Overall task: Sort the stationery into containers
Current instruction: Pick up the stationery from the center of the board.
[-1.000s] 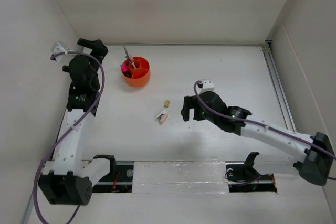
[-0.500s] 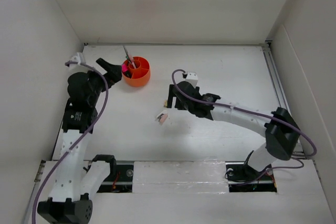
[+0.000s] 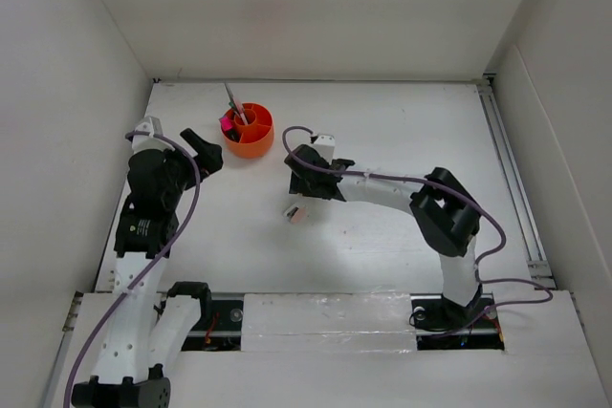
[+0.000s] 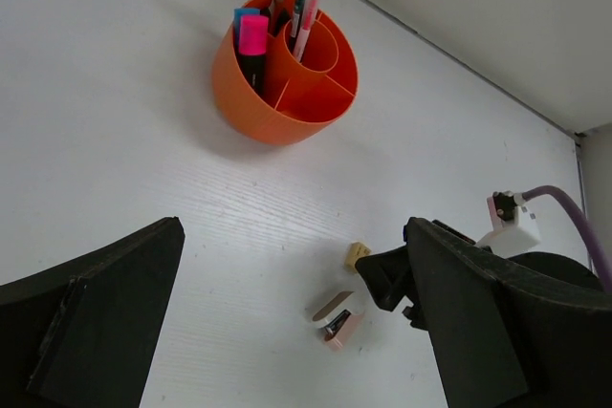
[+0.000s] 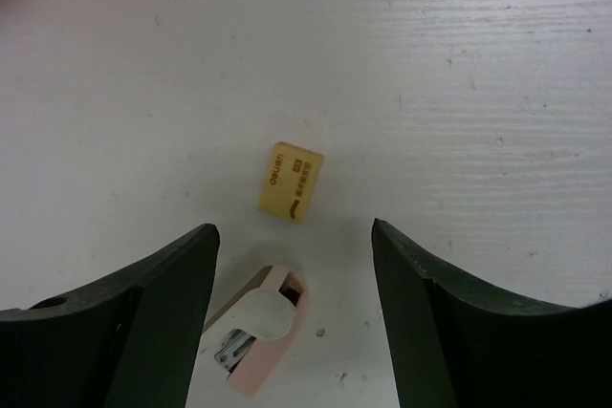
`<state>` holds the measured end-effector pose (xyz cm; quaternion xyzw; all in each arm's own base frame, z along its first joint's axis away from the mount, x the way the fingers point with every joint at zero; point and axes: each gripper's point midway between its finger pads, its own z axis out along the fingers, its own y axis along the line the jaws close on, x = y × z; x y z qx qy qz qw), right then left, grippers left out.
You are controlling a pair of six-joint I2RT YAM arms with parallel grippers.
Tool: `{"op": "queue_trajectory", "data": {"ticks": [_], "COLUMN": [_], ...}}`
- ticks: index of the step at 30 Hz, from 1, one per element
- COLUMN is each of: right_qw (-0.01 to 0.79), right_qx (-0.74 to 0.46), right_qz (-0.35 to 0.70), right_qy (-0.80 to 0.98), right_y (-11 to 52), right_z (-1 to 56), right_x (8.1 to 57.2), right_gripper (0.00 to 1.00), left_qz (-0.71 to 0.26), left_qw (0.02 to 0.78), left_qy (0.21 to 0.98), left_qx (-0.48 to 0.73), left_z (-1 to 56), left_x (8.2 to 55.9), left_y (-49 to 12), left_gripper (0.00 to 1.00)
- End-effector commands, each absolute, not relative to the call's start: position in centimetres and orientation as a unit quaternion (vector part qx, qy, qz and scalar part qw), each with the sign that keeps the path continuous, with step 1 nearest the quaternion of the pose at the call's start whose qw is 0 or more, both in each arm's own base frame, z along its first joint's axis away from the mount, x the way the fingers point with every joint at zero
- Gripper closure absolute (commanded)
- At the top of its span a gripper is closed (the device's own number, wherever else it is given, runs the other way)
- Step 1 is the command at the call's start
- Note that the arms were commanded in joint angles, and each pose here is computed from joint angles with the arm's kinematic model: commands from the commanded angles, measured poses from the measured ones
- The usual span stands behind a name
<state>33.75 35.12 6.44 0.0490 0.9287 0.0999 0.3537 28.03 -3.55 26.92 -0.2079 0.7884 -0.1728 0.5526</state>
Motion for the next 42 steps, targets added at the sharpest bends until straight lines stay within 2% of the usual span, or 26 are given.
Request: {"op": "queue_trajectory", "data": {"ticks": [1,14,26,31,42], "right_qw": [0.366,0.336,0.32,0.317,0.304], "right_qx": [0.076,0.08,0.065,0.069,0.045], "right_qz": [0.107,0.075,0.056,0.054,0.046], "right_qy": [0.921,0.935,0.944,0.944,0.95], "right_y": [35.8,35.3,35.7,35.7,35.5], "right_z": [7.8,4.6,3.3,2.9,1.0], "right_x": [35.1,36.0,34.0,33.9,34.5], "right_gripper": [0.29,0.45,0.48,0.54,0.55], "left_qz": [-0.176,-0.19,-0.187,-0.187,-0.187], "left_qw": [0.563,0.566,0.571,0.571,0.571], "left_qy": [0.783,0.78,0.776,0.776,0.776], "left_qx": [-0.199,-0.189,-0.191,-0.191,-0.191], "left_z": [27.7,28.0,28.2,28.2,28.2], "left_x": [28.2,27.7,27.5,27.5,27.5], "left_y": [-3.6,-4.1,-4.0,-4.0,-4.0], "left_gripper": [0.0,0.0,0.0,0.0,0.0]}}
